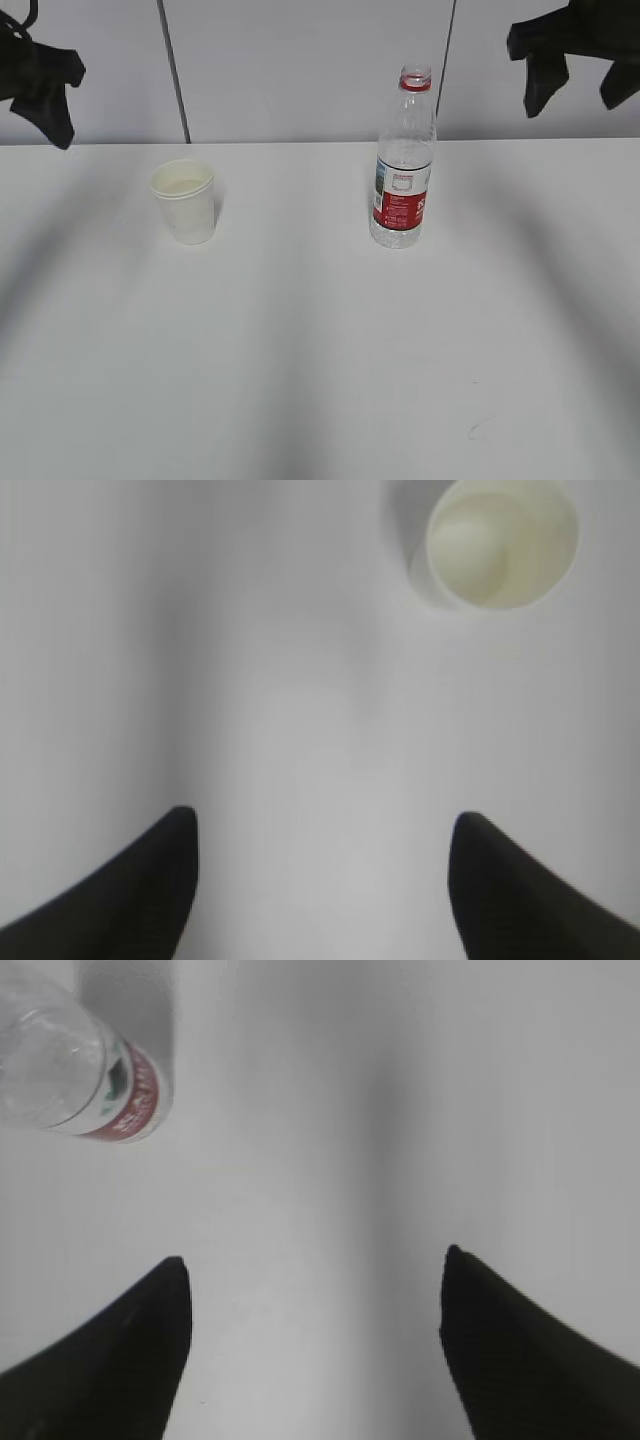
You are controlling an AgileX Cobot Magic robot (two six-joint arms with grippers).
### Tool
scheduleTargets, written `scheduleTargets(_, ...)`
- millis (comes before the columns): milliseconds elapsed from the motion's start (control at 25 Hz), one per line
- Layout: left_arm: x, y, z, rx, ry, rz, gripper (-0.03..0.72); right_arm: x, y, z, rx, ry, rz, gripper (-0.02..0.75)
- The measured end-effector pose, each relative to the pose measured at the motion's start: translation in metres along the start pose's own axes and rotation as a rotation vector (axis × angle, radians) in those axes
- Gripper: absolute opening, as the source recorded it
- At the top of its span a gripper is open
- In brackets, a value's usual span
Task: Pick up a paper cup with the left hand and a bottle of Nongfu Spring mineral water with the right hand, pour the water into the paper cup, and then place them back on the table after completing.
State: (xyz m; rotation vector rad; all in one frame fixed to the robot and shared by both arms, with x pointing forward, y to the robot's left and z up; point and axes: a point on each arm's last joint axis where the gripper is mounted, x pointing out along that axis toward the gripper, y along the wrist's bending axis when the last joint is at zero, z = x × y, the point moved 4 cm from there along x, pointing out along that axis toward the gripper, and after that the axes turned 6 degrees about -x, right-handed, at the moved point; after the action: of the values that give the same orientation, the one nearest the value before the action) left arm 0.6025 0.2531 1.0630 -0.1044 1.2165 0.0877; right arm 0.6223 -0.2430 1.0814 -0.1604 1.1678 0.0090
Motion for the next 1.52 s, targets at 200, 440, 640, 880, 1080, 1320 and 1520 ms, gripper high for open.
scheduleTargets(200, 0.006, 0.002, -0.005, 0.012, 0.057, 0.023, 0.472, 0.000, 0.007, -0.001, -0.008, 0.008, 0.050, 0.572)
scheduleTargets(440, 0.006, 0.005, -0.005, 0.024, 0.053, 0.045, 0.469, 0.000, 0.007, -0.001, -0.009, 0.010, 0.052, 0.572)
scheduleTargets(640, 0.006, 0.006, -0.004, 0.029, 0.052, 0.055, 0.469, -0.001, 0.008, -0.001, -0.005, 0.011, 0.063, 0.572)
scheduleTargets(880, 0.004, 0.004, -0.006, 0.020, 0.053, 0.031, 0.469, -0.018, 0.008, -0.010, 0.003, -0.013, 0.087, 0.572)
scheduleTargets(1080, -0.014, 0.007, -0.019, 0.014, 0.031, 0.014, 0.464, -0.034, 0.011, -0.044, -0.008, 0.008, 0.136, 0.572)
scheduleTargets(1320, -0.044, 0.021, -0.063, 0.012, 0.008, 0.006, 0.457, -0.051, 0.005, -0.110, -0.032, 0.038, 0.133, 0.572)
scheduleTargets(1520, -0.071, 0.035, -0.104, 0.008, -0.044, -0.008, 0.440, -0.066, 0.000, -0.158, -0.035, 0.021, 0.133, 0.572)
